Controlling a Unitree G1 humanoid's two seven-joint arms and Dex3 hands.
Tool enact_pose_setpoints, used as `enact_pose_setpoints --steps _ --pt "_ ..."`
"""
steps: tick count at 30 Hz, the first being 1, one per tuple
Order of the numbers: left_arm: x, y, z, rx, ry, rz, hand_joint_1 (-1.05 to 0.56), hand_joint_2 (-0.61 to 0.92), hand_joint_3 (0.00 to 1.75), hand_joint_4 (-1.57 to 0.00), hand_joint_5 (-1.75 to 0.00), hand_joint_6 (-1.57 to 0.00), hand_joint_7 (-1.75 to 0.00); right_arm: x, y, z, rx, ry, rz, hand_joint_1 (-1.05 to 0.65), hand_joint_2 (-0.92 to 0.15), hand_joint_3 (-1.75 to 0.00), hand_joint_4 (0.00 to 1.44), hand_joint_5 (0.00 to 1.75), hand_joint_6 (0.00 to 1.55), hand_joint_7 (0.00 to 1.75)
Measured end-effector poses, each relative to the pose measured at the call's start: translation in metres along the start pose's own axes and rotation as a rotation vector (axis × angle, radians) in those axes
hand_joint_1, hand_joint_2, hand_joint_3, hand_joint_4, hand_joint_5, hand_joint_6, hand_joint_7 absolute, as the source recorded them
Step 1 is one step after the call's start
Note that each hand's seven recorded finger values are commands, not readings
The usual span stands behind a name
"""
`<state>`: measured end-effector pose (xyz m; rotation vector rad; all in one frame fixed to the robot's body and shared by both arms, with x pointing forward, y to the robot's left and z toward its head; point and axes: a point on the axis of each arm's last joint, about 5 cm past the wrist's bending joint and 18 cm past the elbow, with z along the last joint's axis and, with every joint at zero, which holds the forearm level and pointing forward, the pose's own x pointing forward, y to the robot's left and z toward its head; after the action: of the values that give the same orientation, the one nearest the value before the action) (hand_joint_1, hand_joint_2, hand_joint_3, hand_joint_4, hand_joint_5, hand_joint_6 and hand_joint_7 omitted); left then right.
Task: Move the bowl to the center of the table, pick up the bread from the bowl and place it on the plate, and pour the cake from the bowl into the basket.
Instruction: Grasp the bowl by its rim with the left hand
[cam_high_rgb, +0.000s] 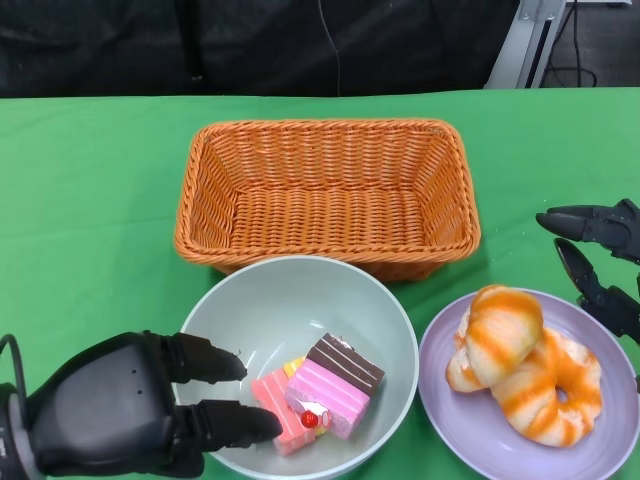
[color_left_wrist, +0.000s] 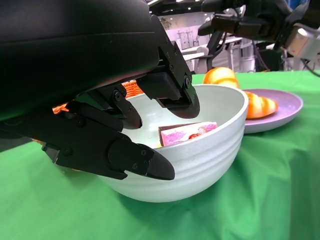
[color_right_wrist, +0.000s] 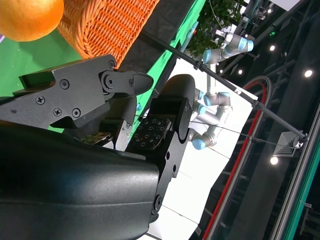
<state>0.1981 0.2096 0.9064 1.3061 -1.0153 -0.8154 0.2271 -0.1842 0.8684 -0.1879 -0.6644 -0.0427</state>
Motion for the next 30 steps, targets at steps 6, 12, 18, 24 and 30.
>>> enact_pose_setpoints --steps 6,12,18,24,30 --pt "0.004 -0.001 0.002 0.012 0.018 -0.033 -0.45 0.92 0.08 -0.85 -0.02 -0.72 -0.01 0.0 0.0 0.0 0.0 -0.003 0.001 -0.12 -0.89 -0.33 0.75 0.84 0.98 0.25" --pt "0.006 -0.004 0.004 -0.003 0.012 -0.092 -0.45 0.92 0.11 -0.9 -0.04 -0.82 -0.05 -0.001 0.0 0.0 0.0 -0.004 -0.002 -0.12 -0.91 -0.3 0.76 0.83 0.99 0.25" --pt "0.007 -0.005 0.001 -0.029 0.021 -0.12 -0.46 0.92 0.09 -0.91 -0.04 -0.85 -0.04 -0.001 0.001 0.0 0.0 -0.004 -0.008 -0.11 -0.92 -0.28 0.77 0.82 0.99 0.25" --pt "0.007 -0.009 0.0 -0.044 0.018 -0.151 -0.46 0.92 0.12 -0.92 -0.04 -0.87 -0.03 -0.001 0.001 0.0 0.003 -0.008 -0.011 -0.11 -0.92 -0.27 0.77 0.82 0.98 0.25" --pt "0.01 -0.012 0.001 -0.028 0.031 -0.16 -0.46 0.92 0.16 -0.91 -0.03 -0.87 -0.02 -0.001 0.0 0.001 0.009 -0.015 -0.002 -0.11 -0.92 -0.27 0.76 0.83 0.97 0.25"
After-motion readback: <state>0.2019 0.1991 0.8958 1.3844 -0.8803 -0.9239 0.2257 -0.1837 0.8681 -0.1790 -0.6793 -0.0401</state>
